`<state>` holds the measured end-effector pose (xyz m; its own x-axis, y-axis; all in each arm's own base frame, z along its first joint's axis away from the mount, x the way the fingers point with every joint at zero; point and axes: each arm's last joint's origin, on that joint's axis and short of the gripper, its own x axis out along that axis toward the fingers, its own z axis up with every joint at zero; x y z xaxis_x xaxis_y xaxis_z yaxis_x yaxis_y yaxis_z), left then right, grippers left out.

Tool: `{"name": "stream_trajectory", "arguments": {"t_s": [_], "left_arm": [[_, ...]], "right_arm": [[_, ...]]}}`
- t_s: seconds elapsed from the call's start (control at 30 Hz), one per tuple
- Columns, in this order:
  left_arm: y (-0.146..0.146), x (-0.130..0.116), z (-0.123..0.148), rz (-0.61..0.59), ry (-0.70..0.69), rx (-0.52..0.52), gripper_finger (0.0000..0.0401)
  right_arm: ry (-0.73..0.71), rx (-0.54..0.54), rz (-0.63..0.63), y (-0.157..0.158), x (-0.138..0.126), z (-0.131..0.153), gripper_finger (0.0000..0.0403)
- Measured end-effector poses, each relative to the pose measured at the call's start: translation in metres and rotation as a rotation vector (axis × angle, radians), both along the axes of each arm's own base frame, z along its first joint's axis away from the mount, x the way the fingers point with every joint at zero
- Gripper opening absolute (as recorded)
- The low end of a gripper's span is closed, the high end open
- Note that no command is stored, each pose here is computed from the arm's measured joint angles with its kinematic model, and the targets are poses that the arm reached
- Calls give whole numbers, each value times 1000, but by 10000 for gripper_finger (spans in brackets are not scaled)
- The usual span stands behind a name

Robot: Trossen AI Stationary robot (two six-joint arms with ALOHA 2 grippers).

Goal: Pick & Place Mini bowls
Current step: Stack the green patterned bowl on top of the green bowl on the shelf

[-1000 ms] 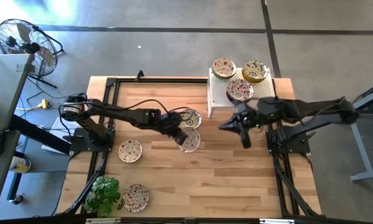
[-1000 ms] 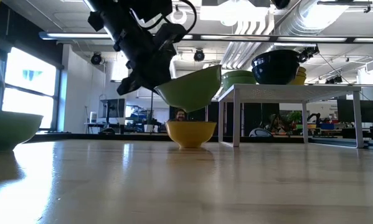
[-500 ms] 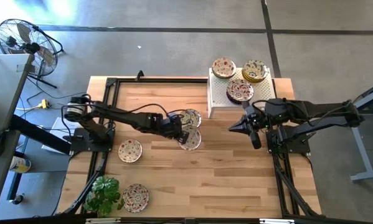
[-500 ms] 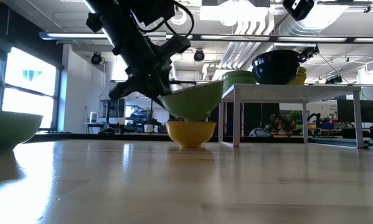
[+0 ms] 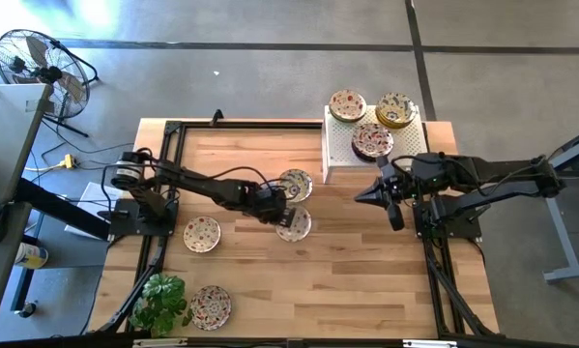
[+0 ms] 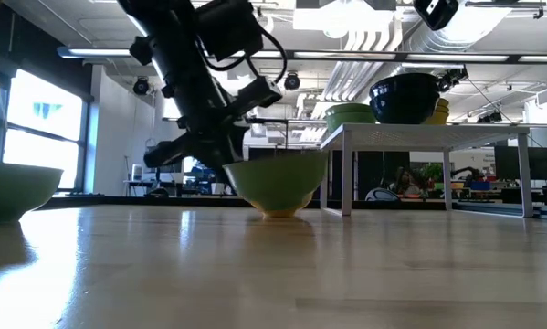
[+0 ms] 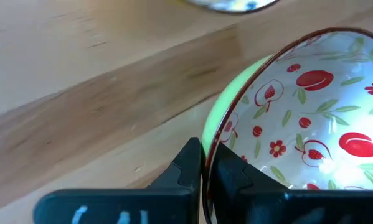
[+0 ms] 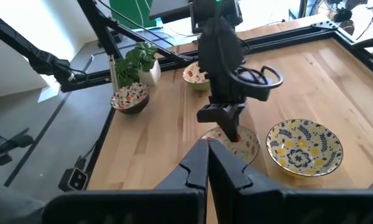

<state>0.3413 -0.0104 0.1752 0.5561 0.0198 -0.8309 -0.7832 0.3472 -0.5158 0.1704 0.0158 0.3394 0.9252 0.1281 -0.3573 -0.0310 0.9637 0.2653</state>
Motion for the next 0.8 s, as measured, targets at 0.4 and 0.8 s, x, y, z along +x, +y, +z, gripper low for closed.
{"name": "stream_trajectory", "arguments": {"t_s": [0.4,0.8], "left_arm": [[-2,2,-10,-18,33,-58,15],[-2,1,-9,-31,41,-80,83]], "right_arm": [[1,0,-20,0,0,0,0],[-4,-41,1,0,0,0,0]]}}
